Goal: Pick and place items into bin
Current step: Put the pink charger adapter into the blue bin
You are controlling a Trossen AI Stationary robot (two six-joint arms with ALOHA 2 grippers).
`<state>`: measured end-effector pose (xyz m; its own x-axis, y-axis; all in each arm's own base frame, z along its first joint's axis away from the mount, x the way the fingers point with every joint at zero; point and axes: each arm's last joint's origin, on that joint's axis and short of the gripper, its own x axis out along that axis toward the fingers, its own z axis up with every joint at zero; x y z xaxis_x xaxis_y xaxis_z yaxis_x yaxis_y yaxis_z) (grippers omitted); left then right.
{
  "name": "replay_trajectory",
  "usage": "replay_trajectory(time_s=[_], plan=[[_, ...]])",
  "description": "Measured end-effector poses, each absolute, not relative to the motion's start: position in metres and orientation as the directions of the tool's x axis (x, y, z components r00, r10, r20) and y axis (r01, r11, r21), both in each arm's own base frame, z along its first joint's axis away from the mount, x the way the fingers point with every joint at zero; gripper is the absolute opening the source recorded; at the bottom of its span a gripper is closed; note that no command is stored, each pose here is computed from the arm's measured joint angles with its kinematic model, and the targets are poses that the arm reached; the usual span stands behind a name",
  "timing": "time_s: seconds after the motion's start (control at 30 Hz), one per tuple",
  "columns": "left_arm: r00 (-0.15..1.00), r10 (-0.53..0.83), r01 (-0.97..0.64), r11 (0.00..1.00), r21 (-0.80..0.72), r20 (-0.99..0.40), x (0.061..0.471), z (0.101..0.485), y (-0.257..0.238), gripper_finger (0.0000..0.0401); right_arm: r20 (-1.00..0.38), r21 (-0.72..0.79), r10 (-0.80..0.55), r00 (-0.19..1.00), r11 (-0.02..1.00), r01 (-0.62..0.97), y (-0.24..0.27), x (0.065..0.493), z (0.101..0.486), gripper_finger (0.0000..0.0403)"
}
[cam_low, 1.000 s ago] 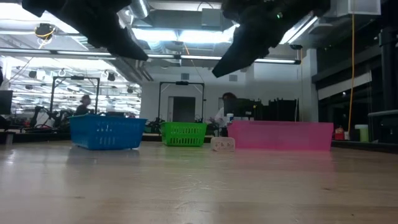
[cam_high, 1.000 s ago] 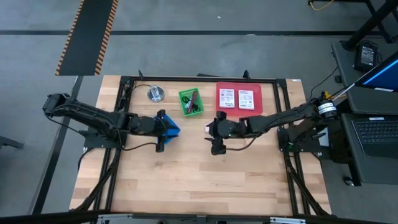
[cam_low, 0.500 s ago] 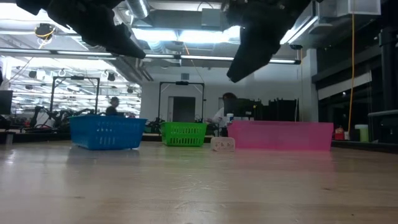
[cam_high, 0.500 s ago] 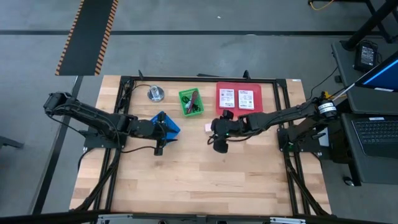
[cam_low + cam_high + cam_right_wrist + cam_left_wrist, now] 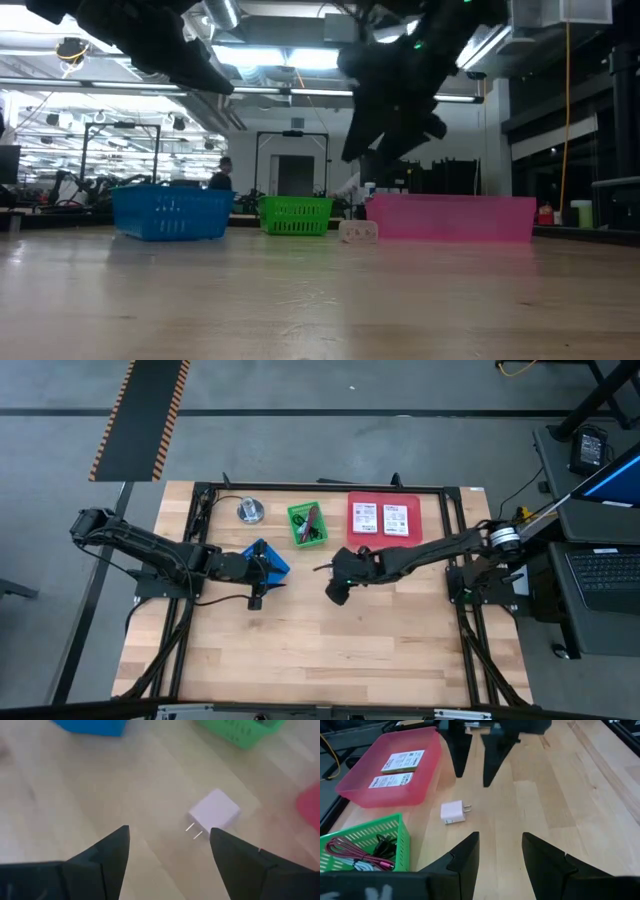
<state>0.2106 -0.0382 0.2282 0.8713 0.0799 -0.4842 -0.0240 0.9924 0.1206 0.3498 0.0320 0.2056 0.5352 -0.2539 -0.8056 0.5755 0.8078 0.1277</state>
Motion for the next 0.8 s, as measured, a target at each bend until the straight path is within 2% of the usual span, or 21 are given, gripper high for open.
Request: replay_trajectory(time_s=[0.13, 0.3, 0.4, 0.8], plan=[[0.871, 0.080, -0.024, 0.992, 0.121, -0.484, 0.211, 0.228, -0.038, 0.0143, -0.839, 0.107, -0.278, 0.467, 0.758, 0.643, 0.021, 0.367, 0.202, 0.0253], [0.867, 0.079, -0.021, 0.992, 0.122, -0.493, 0.210, 0.227, -0.038, 0.0143, -0.901, 0.053, -0.307, 0.307, 0.626, 0.778, 0.004, 0.378, 0.191, 0.0253], [0.866, 0.078, -0.019, 0.992, 0.123, -0.495, 0.210, 0.227, -0.038, 0.0143, -0.905, 0.063, -0.312, 0.288, 0.573, 0.817, -0.003, 0.384, 0.182, 0.0253], [0.849, 0.081, -0.015, 0.991, 0.130, -0.522, 0.208, 0.225, -0.038, 0.0143, -0.908, 0.105, -0.313, 0.279, 0.474, 0.874, -0.006, 0.390, 0.167, 0.0253]])
